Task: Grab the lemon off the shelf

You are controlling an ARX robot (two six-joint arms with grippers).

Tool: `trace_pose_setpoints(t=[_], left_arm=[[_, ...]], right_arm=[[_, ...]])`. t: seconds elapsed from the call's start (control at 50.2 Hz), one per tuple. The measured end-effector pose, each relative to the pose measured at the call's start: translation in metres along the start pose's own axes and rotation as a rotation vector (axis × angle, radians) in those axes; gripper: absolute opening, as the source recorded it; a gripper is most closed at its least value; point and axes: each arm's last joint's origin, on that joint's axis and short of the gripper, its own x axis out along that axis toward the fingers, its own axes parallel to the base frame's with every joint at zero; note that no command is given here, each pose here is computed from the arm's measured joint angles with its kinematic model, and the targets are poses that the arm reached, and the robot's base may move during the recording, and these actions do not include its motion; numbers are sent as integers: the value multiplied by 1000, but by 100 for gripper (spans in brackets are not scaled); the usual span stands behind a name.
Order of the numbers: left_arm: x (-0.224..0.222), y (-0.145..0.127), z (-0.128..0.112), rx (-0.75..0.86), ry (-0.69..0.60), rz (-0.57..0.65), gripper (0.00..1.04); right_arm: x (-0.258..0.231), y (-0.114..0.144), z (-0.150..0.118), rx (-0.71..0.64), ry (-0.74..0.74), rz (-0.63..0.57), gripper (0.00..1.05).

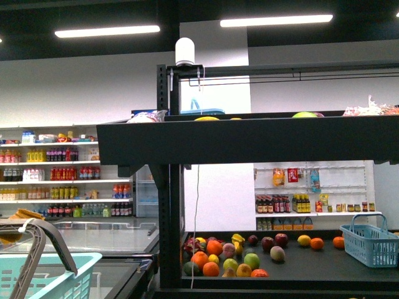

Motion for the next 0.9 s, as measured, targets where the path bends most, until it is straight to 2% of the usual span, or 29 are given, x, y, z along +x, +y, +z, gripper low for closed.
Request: trace_pose_setpoints(t=[0.08,0.139,0.199,0.319,0.398,0.498,0.657,0.797,0.896], left_arm=[[0,0,-1,-40,30,9,97],[2,-2,0,-169,135,25,97],[8,-4,10,-307,173,-1,97],[27,-1,55,-584,128,-33,97],[58,11,101,-793,93,-54,97],[91,30,122,-950,124,10,97],[152,66,119,-1168,219,146,97],[203,83,114,-1262,204,130,97],[223,86,114,-1265,178,96,97]], right_arm=[[0,0,0,0,0,0,97],[0,0,0,0,0,0,97],[0,0,0,0,0,0,97],[0,0,0,0,0,0,97],[0,0,0,0,0,0,97],[0,0,0,0,0,0,97],[0,0,0,0,0,0,97],[0,0,0,0,0,0,97],[0,0,0,0,0,0,97]])
